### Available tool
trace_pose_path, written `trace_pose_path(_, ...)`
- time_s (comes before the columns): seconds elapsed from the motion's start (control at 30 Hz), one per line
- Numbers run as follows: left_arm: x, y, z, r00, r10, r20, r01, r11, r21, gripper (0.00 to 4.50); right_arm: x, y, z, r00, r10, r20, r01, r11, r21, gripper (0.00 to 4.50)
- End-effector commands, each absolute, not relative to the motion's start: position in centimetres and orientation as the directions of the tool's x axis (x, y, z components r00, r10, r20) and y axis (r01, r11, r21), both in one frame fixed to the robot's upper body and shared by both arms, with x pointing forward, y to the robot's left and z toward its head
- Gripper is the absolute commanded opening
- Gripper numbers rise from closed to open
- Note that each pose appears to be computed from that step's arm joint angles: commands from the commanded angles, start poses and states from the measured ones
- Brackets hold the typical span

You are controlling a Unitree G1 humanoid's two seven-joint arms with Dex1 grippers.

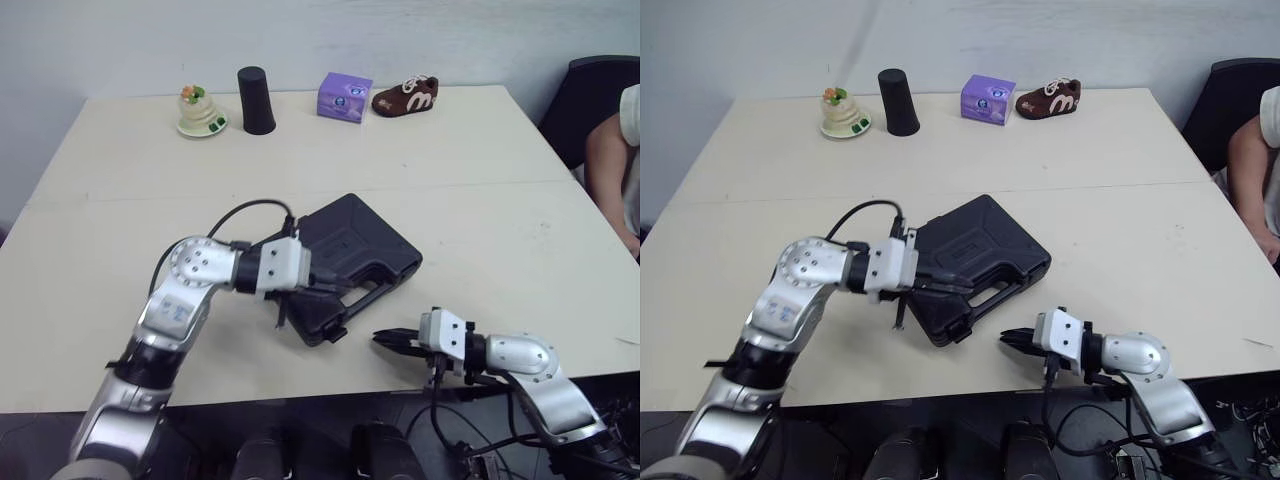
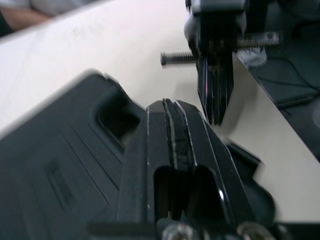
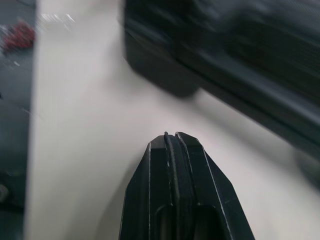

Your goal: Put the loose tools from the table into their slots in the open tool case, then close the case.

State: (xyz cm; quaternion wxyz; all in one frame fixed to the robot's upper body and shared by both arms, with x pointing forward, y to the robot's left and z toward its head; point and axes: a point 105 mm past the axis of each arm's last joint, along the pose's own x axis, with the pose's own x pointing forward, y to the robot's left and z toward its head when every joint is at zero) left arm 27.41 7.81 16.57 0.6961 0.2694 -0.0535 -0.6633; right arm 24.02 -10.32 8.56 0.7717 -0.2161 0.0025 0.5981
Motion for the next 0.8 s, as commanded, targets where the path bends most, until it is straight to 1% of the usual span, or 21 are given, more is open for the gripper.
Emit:
trace_pose_path(0.03, 27.0, 9.0, 16.6, 0.165, -0.939, -0.302, 0.887, 0.007, 0.462, 0.03, 23.2, -8.9, 9.4, 0.228, 0.946, -0.232, -0.923, 0.134, -0.360, 0.00)
trace_pose_path(0.17, 27.2, 9.1, 15.5, 0.192, -0.927, -0.323, 0.901, 0.036, 0.432, 0.03, 23.2, -8.0, 9.5, 0.198, 0.955, -0.221, -0.928, 0.110, -0.356, 0.00)
trace_pose_path(0.27, 28.3, 8.8, 14.3, 0.245, -0.904, -0.350, 0.902, 0.080, 0.424, 0.03, 23.6, -7.3, 9.9, 0.180, 0.961, -0.210, -0.926, 0.094, -0.367, 0.00)
trace_pose_path(0.43, 27.6, 8.1, 12.0, 0.190, -0.880, -0.434, 0.933, 0.024, 0.359, 0.03, 24.5, -6.3, 10.7, 0.169, 0.970, -0.174, -0.924, 0.095, -0.370, 0.00)
trace_pose_path(0.57, 27.0, 8.9, 9.7, 0.157, -0.846, -0.510, 0.956, 0.002, 0.292, 0.03, 24.6, -5.9, 11.1, 0.150, 0.976, -0.161, -0.924, 0.081, -0.374, 0.00)
trace_pose_path(0.7, 26.7, 9.7, 8.3, 0.155, -0.825, -0.544, 0.968, 0.016, 0.252, 0.03, 24.8, -5.7, 11.2, 0.151, 0.976, -0.157, -0.923, 0.083, -0.376, 0.00)
trace_pose_path(0.8, 26.6, 10.1, 8.1, 0.152, -0.824, -0.546, 0.972, 0.024, 0.235, 0.03, 25.0, -5.5, 11.5, 0.159, 0.976, -0.147, -0.920, 0.092, -0.380, 0.00)
